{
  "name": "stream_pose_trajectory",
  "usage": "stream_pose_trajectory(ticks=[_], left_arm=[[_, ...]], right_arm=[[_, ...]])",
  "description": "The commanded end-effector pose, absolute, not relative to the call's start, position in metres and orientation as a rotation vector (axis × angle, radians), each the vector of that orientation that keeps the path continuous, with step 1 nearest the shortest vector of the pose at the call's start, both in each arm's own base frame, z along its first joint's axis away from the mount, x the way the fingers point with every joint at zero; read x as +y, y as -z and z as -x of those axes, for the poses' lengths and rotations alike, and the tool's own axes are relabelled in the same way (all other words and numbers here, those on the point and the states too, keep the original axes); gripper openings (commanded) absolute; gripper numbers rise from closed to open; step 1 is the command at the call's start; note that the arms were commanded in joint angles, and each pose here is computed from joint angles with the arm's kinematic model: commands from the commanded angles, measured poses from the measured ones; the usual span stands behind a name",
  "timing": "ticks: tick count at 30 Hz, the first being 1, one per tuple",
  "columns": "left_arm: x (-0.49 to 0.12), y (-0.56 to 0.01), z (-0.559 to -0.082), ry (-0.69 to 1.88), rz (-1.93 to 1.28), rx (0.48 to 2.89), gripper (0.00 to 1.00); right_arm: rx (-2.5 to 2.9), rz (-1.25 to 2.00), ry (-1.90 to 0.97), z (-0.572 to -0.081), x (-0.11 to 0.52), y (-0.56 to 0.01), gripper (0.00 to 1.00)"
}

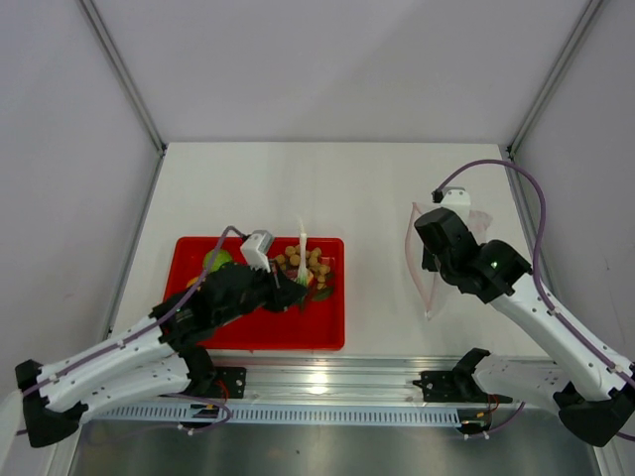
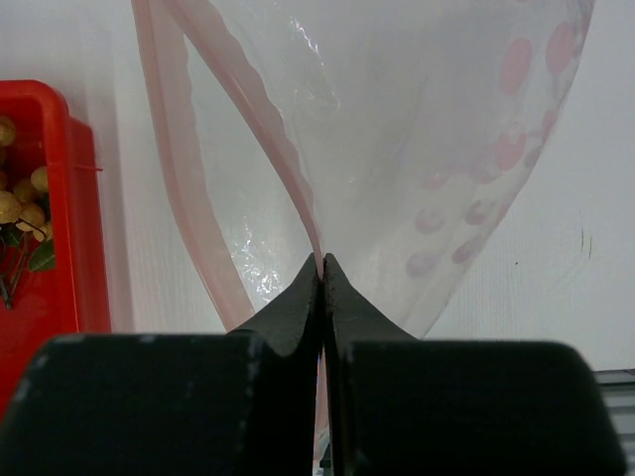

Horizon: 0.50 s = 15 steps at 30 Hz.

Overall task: Place the food in the zip-top bag and seal the zipper
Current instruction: Pick up the fake vegetable from the bin, then place the fake vegetable in the zipper food storage bag.

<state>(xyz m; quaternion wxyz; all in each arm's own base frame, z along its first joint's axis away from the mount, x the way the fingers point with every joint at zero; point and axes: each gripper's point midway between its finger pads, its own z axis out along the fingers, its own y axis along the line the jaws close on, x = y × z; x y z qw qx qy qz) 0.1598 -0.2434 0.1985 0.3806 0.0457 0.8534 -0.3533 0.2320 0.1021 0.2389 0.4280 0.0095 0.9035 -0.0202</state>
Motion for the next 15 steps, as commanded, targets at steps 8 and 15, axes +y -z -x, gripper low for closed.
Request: stream_pose_trajectory(ticks=[8,15], left_arm=[[-0.265,-0.269,-0.121,1.372,-0.231,1.885,0.01],[-0.305,-0.362,-0.122,1.609,-0.333,1.534,0.00]], right_arm=[[2.249,-0.043,-0.125,-0.235,0.129,-0.242,0.00],[2.289,-0.071,-0.312,-0.235,0.163,-0.242,0.00]])
